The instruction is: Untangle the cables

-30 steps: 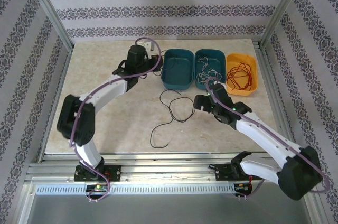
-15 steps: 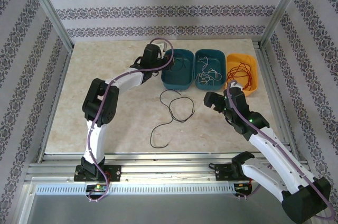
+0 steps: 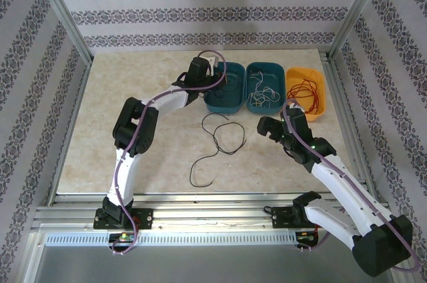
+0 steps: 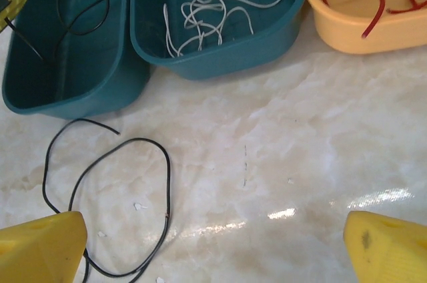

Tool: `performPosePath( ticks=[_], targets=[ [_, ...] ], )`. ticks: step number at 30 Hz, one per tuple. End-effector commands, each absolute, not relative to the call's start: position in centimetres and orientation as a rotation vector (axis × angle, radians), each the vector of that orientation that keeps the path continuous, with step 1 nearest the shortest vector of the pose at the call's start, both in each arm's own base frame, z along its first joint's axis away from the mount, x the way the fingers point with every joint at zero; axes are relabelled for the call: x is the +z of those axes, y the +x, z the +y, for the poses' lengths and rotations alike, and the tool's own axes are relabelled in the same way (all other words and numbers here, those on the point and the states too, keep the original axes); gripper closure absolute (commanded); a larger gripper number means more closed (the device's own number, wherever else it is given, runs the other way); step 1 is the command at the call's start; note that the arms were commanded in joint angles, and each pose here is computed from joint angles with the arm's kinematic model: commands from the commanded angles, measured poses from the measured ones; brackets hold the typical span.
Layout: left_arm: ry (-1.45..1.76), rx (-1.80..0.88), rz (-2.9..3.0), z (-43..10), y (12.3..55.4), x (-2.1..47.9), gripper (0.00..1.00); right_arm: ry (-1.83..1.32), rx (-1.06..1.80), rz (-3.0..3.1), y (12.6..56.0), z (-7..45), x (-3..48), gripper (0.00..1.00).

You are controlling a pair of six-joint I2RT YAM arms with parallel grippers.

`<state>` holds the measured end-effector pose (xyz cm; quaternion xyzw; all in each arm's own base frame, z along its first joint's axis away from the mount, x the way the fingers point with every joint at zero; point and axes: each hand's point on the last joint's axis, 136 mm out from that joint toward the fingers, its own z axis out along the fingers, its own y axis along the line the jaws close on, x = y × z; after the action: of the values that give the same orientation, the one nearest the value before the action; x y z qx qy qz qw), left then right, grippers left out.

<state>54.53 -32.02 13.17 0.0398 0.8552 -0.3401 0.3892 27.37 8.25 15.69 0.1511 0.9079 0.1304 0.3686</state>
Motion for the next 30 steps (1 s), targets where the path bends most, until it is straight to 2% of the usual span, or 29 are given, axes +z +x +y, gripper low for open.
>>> performPosePath(
  ticks=[1,7,13,16,18,30],
  targets=[
    [0.113,-0.872,2.175,-32.5,54.2,13.9,0.77,0.396,0.350,2.344,27.5,8.4,15.9,0.02],
    [0.112,-0.839,2.128,-31.3,53.1,17.1,0.54,0.381,0.357,2.399,27.7,9.0,15.0,0.07],
    [0.089,-0.790,2.056,-28.7,50.1,20.9,0.38,0.312,0.310,2.487,27.4,10.5,13.9,0.20],
    [0.051,-0.748,2.045,-26.5,47.7,21.4,0.22,0.259,0.286,2.539,27.4,11.9,13.1,0.32],
    [0.024,-0.721,2.055,-25.0,45.7,21.0,0.03,0.226,0.284,2.580,27.5,13.1,12.3,0.36],
    [0.039,-0.571,2.290,-18.4,31.6,13.4,0.00,0.180,0.268,2.728,27.9,16.8,8.2,0.43]
  ],
)
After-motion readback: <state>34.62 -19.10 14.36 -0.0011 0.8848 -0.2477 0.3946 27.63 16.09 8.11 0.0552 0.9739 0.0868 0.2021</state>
